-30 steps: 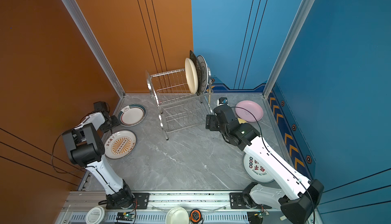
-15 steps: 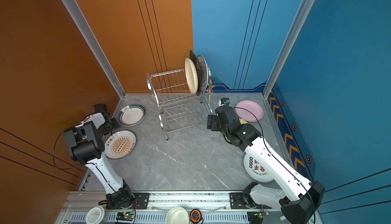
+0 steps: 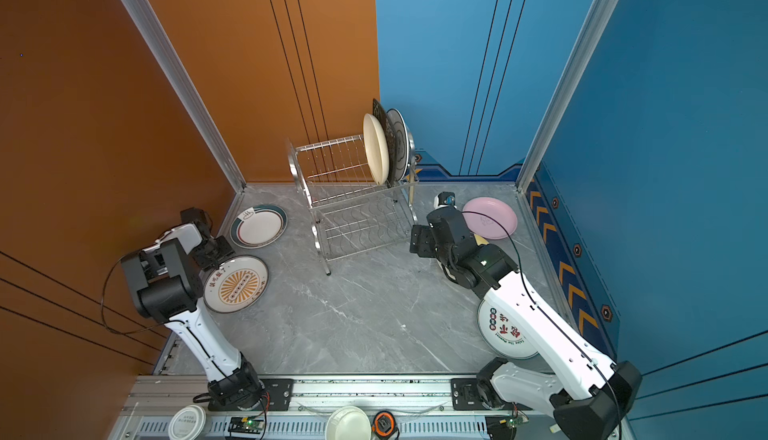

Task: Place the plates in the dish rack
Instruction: 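Lower the left gripper toward the orange sunburst printed plate's rim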

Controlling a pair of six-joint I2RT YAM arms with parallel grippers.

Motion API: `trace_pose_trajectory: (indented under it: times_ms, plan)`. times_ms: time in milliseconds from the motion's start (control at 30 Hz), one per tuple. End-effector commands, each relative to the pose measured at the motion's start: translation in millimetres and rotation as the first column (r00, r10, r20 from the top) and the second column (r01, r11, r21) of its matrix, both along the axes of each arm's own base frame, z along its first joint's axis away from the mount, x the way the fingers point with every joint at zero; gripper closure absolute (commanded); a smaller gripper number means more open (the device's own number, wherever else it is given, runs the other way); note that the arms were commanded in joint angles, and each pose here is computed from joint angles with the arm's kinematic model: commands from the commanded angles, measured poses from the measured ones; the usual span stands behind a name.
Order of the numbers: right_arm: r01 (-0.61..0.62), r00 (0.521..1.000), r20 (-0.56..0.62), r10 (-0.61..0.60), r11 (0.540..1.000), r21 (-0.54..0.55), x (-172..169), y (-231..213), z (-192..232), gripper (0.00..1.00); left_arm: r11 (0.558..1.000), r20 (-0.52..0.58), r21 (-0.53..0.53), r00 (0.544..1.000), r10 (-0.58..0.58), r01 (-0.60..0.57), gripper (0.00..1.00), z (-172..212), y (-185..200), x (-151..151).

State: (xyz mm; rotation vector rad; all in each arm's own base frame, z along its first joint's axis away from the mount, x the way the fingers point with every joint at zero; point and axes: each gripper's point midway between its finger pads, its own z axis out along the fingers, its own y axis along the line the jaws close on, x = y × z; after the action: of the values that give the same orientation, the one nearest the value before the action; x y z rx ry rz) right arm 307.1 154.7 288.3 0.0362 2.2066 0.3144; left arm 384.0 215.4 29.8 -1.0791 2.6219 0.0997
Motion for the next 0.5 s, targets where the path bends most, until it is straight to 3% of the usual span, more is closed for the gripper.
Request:
trace_pose_trajectory:
  times_ms: [0,467]
  plan:
    - [-0.005,1.000,-0.001,0.005,1.000,0.005,-6.5,-5.1,-0.3,0.14,0.997,-0.029,-0.078,0.999,0.016,-0.018,0.41,-2.8,-18.8,-20.3]
    - [0.009,1.000,0.004,-0.009,1.000,0.017,-16.2,-14.3,-7.8,0.14,0.972,-0.042,-0.232,0.999,0.022,-0.032,0.39,-8.3,-84.5,-74.7]
